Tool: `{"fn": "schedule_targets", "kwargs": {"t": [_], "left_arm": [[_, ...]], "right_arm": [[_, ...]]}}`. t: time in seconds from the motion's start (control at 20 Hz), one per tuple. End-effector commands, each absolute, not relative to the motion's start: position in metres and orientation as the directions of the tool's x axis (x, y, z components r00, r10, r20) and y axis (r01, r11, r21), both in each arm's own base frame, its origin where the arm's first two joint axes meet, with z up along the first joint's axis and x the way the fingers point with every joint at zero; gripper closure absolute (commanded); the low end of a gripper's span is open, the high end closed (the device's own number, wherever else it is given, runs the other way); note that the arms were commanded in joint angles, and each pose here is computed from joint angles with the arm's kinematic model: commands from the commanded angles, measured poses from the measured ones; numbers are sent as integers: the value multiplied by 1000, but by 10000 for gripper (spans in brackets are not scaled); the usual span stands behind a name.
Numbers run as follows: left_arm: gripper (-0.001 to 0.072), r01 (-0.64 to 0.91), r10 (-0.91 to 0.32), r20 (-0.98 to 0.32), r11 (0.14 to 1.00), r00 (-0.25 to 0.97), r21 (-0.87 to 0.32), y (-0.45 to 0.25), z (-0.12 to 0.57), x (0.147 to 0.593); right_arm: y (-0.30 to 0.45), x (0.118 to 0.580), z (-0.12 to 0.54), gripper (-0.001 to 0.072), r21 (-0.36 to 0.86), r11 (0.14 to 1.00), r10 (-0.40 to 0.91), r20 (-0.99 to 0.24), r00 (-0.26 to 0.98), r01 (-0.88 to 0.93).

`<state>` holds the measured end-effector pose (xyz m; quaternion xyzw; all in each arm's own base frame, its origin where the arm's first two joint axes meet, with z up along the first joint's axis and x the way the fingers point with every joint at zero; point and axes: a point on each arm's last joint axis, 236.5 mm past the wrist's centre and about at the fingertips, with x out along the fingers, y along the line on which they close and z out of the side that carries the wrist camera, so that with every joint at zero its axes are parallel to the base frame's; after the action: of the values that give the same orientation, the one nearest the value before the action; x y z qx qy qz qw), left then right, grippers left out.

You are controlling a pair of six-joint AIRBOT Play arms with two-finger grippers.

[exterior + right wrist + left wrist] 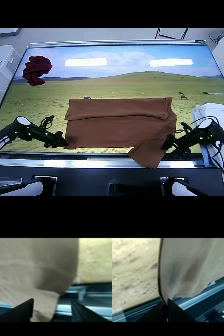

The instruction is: Fold the clothes and pants, and hang the long-sleeved shirts on hangers.

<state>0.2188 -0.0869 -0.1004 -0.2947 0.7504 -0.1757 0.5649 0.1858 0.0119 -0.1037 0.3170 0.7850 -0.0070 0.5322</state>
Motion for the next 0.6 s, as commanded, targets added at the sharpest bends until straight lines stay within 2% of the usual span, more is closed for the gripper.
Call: {"fn": "schedule_targets", "kwargs": {"t": [0.0, 0.05, 0.1, 0.15, 0.2, 0.35, 0.55], "left_arm": [[684, -249, -652, -735, 755, -187, -606, -89, -98, 219], [685, -249, -652, -735, 755, -187, -606, -89, -98, 219], [685, -249, -652, -735, 755, -187, -607, -89, -98, 219], [685, -249, -651, -737, 756, -184, -606, -89, -98, 219], [685, -248, -650, -737, 756, -184, -605, -89, -98, 220], [685, -228, -647, -744, 759, -164, -610, -86, -92, 231], [685, -174, -615, -788, 780, -39, -601, -72, -64, 290]], "right_arm": [[29, 201, -117, 261, 397, 733, 542, -831, -122, 552], [30, 203, -116, 273, 403, 727, 546, -830, -112, 556], [32, 205, -115, 354, 413, 718, 555, -825, -103, 561], [34, 205, -114, 474, 422, 714, 565, -819, -103, 560], [37, 202, -112, 664, 427, 715, 575, -810, -117, 553], [27, 212, -95, 668, 448, 764, 560, -817, -133, 465], [-7, 293, -37, 669, 430, 827, 454, -891, 20, 362]]}}
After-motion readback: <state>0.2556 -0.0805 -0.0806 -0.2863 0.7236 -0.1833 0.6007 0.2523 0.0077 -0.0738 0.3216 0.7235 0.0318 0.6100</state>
